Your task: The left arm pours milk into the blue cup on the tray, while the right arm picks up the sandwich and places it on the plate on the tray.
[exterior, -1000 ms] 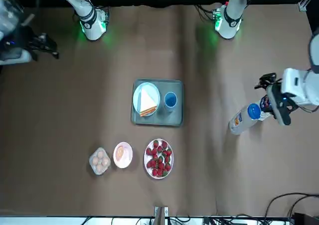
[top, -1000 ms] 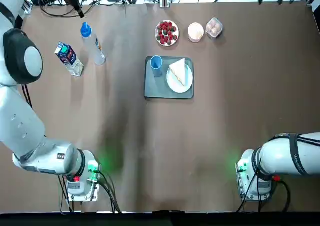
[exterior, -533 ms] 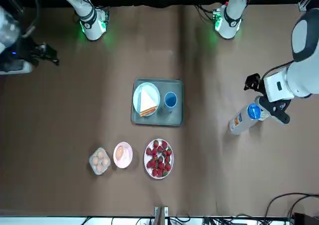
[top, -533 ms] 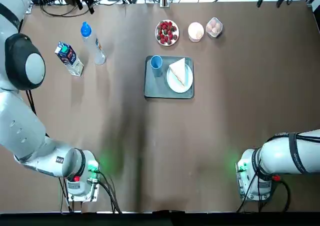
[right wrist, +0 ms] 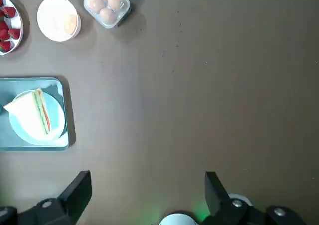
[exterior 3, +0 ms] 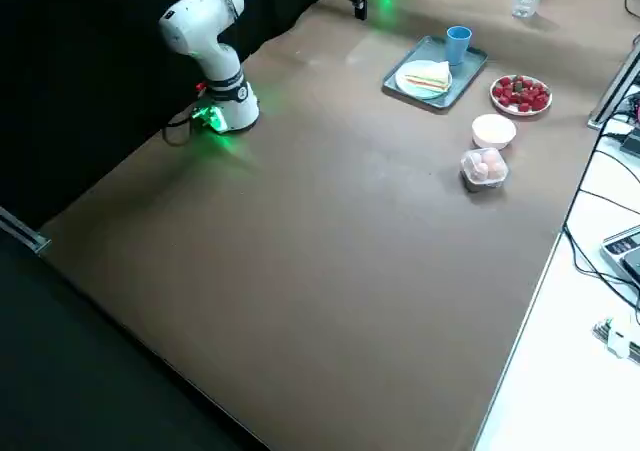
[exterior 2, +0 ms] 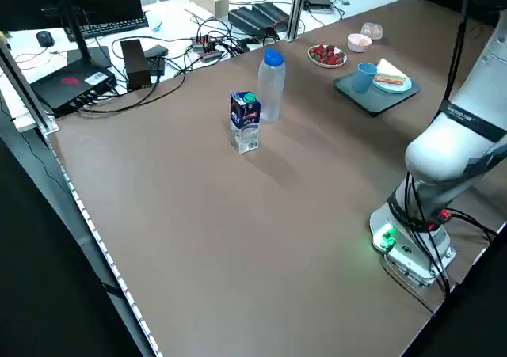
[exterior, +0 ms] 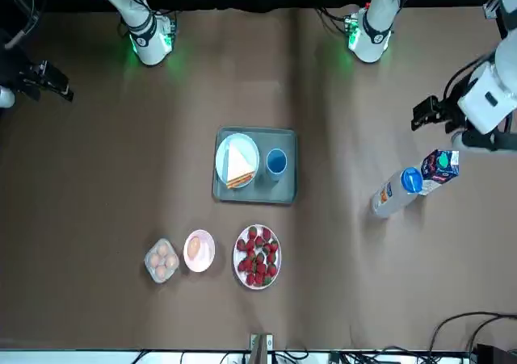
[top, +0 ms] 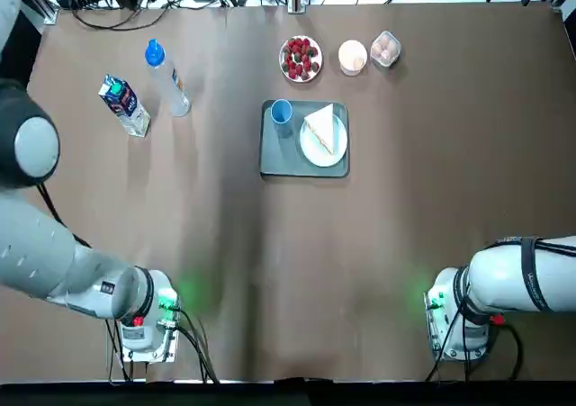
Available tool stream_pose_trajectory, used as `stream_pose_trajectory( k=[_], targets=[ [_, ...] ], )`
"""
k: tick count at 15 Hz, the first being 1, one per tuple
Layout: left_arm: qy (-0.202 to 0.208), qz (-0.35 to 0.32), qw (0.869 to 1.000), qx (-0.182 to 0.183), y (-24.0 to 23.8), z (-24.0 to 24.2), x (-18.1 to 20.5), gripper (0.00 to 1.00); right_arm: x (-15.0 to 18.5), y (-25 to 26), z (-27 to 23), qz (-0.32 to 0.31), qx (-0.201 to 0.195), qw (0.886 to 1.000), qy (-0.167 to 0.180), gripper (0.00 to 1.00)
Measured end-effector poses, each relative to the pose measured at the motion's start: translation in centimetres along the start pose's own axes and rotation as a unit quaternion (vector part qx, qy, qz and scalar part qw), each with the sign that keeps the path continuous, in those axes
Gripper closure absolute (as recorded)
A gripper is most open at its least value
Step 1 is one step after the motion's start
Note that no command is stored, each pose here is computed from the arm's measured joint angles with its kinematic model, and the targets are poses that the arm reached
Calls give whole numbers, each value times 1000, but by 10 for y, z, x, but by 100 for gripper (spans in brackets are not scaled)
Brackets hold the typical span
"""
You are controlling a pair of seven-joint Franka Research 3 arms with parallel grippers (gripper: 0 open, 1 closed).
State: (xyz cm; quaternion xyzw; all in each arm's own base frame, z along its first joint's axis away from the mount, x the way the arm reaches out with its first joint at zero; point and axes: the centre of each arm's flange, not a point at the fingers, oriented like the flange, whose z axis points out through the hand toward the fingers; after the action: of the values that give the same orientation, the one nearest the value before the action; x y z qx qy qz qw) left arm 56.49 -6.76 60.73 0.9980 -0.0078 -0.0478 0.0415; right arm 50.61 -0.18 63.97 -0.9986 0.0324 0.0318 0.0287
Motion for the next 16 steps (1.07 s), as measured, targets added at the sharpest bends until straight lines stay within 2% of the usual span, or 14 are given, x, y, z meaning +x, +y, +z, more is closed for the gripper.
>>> stream_pose_trajectory(
  k=[6,9,16],
  targets=[
    [2,-33,999,-9,-7,-22,-44,1,-3,1,-5,-1,-10,1000,9,0],
    [-6,-38,999,-8,-8,-18,-46,1,-3,1,-6,-3,-29,999,12,0],
    [-16,-54,998,-6,-17,-12,-43,0,-4,-1,-6,-3,-17,1000,7,0]
  ],
)
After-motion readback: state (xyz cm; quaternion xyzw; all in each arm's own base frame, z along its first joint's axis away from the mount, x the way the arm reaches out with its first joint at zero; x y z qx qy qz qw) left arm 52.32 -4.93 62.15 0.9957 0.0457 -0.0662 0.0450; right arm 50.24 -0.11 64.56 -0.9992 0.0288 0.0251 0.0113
